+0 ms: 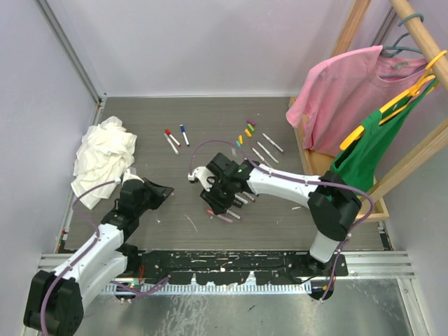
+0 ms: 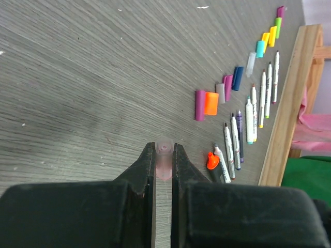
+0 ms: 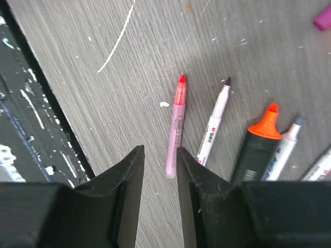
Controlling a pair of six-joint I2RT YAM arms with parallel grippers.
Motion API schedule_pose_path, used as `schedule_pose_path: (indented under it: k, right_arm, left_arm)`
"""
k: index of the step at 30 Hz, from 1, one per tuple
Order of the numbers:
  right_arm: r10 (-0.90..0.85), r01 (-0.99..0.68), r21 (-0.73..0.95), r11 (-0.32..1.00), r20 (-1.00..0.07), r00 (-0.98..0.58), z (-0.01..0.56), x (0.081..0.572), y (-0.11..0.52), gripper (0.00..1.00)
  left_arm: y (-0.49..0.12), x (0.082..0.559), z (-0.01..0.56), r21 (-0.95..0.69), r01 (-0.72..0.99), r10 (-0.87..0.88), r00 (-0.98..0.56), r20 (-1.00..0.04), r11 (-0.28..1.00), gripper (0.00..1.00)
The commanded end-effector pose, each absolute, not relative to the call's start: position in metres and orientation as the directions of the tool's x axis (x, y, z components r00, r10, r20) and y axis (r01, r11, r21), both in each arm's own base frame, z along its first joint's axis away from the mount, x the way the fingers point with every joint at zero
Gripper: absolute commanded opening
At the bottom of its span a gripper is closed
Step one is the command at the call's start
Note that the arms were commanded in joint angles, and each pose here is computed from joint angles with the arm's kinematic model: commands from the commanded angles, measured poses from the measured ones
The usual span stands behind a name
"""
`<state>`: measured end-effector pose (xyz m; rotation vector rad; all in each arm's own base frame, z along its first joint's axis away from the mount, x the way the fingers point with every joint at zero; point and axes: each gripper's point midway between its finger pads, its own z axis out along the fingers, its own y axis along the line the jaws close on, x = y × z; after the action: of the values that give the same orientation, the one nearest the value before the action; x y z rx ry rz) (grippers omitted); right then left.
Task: Open the pen caps
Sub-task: Place the pen at the center of the board, then place the pen cap at the center of the board.
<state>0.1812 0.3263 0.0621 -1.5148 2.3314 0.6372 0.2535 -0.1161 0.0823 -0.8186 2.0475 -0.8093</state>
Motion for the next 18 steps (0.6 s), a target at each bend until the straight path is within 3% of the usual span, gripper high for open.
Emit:
schedule_pose_path:
  k: [1, 8, 18]
  right_arm:
    - [-0.687, -0.929, 0.228, 0.292, -0.626, -0.37, 0.122, 0.199, 0.331, 0.37]
    - [-0.561, -0.911, 0.272, 0.31, -0.721, -0.406, 0.164, 0.228, 0.299, 0.38]
    - [-0.525, -0.892, 0.282, 0.353, -0.73, -0.438, 0.167, 0.244, 0.283, 0.38]
  left_arm:
    - [-0.132, 0.27, 0.109, -0.788, -0.212, -0.754, -0.51, -0.415, 0.578, 0.0]
    - [-0.161, 0.278, 0.1, -0.706, -0.26, -0.699, -0.559, -0.446, 0.658, 0.0]
    - [-0.207, 0.299, 0.061, -0.556, -0.301, -0.567, -0.72, -0.4, 0.775, 0.0]
